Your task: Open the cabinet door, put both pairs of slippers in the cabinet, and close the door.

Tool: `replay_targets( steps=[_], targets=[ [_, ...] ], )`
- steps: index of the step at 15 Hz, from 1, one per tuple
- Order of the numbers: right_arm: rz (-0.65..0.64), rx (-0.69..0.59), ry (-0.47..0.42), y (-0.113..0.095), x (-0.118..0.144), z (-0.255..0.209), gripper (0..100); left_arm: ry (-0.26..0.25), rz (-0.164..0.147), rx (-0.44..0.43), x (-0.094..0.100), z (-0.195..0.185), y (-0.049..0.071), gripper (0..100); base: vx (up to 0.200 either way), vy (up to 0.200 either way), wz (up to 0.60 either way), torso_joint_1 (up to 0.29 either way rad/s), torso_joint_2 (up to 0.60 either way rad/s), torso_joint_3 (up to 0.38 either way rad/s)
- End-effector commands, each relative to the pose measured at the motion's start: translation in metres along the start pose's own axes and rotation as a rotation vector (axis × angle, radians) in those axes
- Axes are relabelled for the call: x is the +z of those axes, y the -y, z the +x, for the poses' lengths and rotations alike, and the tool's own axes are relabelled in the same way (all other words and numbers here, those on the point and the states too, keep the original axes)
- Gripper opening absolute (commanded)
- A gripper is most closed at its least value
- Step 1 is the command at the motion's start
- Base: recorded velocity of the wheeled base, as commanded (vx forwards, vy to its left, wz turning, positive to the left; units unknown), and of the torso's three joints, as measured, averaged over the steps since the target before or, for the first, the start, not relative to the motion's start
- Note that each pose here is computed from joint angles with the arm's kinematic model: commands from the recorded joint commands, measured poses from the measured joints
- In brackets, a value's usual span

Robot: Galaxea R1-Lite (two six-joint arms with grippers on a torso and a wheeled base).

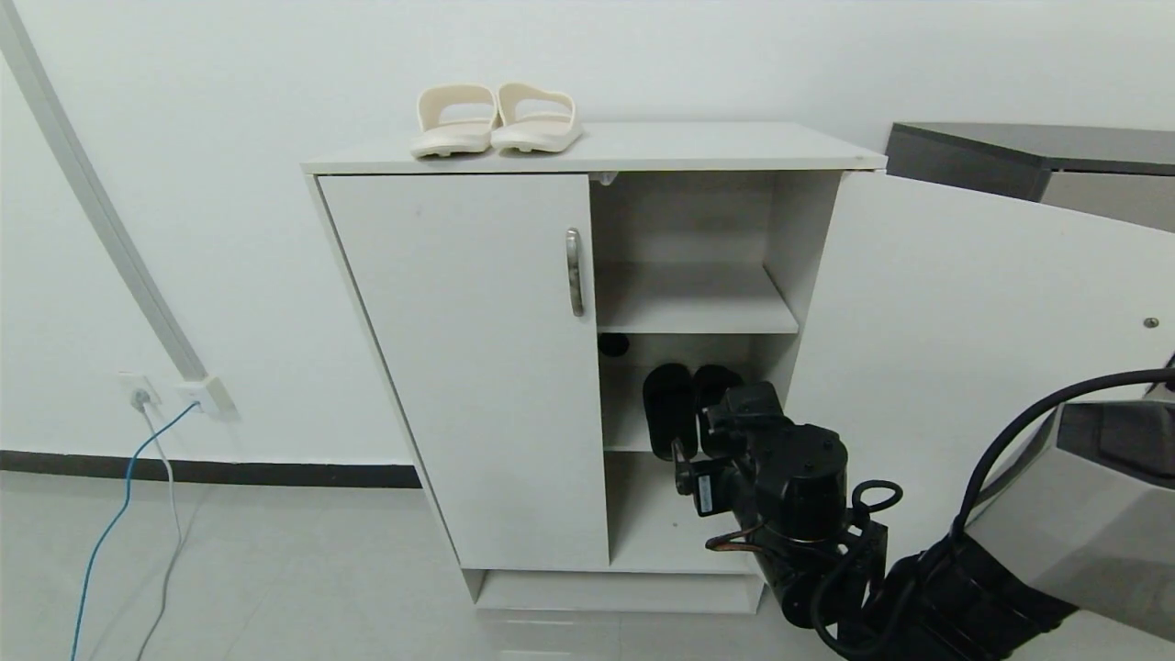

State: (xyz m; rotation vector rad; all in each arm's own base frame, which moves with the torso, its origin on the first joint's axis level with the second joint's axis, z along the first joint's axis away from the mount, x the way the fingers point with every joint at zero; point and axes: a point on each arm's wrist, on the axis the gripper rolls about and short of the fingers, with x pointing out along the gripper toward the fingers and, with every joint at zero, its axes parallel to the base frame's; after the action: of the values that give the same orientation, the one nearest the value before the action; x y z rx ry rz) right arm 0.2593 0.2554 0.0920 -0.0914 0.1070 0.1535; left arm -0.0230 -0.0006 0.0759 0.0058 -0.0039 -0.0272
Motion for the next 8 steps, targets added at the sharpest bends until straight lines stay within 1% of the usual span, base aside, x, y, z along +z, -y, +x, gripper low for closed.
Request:
replay_targets(
  steps=[1, 8],
  targets=[
    [0.003, -0.001, 0.004, 0.0003, 0.0, -0.0004, 100, -0.001, 0.0, 0.0, 0.0001, 0.0001, 0.0, 0, 0.0, 0.2, 0.0, 0.007, 0.0, 0.007],
    [-0.002, 0.001, 0.013, 0.0013, 0.0031, -0.0018, 100, -0.001, 0.0, 0.0, 0.0001, 0.0001, 0.0, 0, 0.0, 0.2, 0.0, 0.008, 0.0, 0.004]
  ],
)
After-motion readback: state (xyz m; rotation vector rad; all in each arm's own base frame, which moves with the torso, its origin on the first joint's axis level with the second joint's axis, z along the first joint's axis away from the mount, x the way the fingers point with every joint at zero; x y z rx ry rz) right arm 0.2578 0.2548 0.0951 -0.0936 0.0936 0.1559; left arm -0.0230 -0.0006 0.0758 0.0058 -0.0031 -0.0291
